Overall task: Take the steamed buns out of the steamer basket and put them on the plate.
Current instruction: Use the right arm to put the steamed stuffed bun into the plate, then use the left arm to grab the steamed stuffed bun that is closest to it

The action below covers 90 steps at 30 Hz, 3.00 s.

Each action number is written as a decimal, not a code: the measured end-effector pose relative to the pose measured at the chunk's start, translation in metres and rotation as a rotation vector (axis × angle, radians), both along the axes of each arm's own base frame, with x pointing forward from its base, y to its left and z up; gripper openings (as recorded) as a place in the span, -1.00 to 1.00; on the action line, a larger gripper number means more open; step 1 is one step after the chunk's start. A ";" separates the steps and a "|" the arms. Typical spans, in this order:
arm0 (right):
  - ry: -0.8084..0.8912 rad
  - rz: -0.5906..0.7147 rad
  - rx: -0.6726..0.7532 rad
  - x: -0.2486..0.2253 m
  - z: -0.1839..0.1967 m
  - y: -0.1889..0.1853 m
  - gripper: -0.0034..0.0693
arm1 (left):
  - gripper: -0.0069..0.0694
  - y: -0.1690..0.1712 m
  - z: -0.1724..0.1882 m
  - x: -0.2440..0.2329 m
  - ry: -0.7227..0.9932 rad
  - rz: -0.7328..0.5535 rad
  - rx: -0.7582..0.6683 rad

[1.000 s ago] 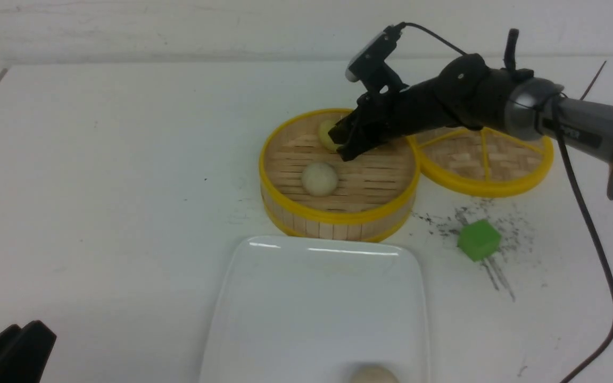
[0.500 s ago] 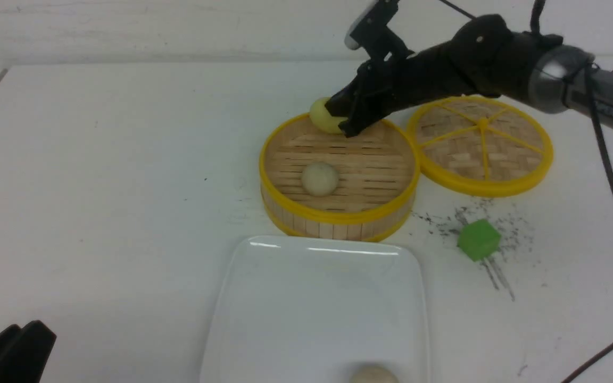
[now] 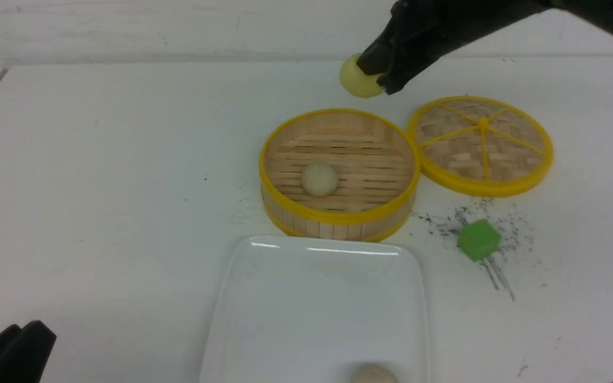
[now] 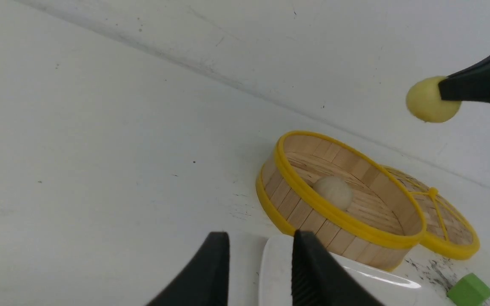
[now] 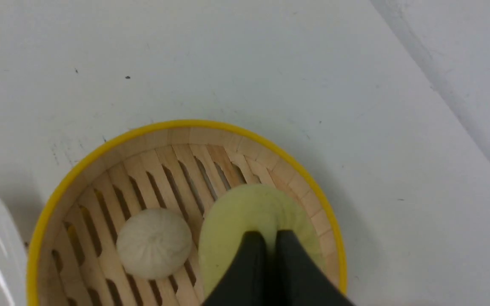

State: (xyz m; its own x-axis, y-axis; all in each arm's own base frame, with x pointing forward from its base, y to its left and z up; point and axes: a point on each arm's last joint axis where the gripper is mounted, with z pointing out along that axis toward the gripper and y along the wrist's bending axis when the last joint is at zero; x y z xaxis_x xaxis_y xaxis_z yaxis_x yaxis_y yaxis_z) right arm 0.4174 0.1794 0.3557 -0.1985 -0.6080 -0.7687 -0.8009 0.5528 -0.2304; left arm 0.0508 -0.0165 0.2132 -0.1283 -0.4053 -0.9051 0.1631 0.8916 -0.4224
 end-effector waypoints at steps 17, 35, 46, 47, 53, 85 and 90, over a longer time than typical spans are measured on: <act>0.363 0.020 -0.080 -0.079 0.029 -0.023 -0.87 | -0.19 0.000 0.000 0.000 0.000 0.000 0.001; 0.647 0.142 0.028 -0.118 -0.122 -0.002 -0.86 | -0.19 0.000 0.000 0.000 0.004 -0.002 0.007; 0.669 0.193 0.022 -0.123 -0.142 0.025 -0.86 | -0.19 0.000 -0.001 0.000 0.005 -0.003 0.010; 0.665 0.187 0.018 -0.122 -0.144 0.025 -0.86 | -0.19 0.000 -0.001 0.000 0.005 -0.003 0.010; 0.645 0.185 -0.017 -0.118 -0.153 0.024 -0.86 | -0.19 0.000 -0.001 0.000 0.010 -0.006 0.011; 0.476 0.258 0.050 -0.123 -0.106 0.025 0.41 | -0.12 -0.001 0.057 -0.008 -0.133 -0.012 0.074; 0.292 0.251 0.111 -0.139 -0.054 0.015 0.42 | -0.06 -0.003 0.091 0.017 -0.063 -0.031 0.144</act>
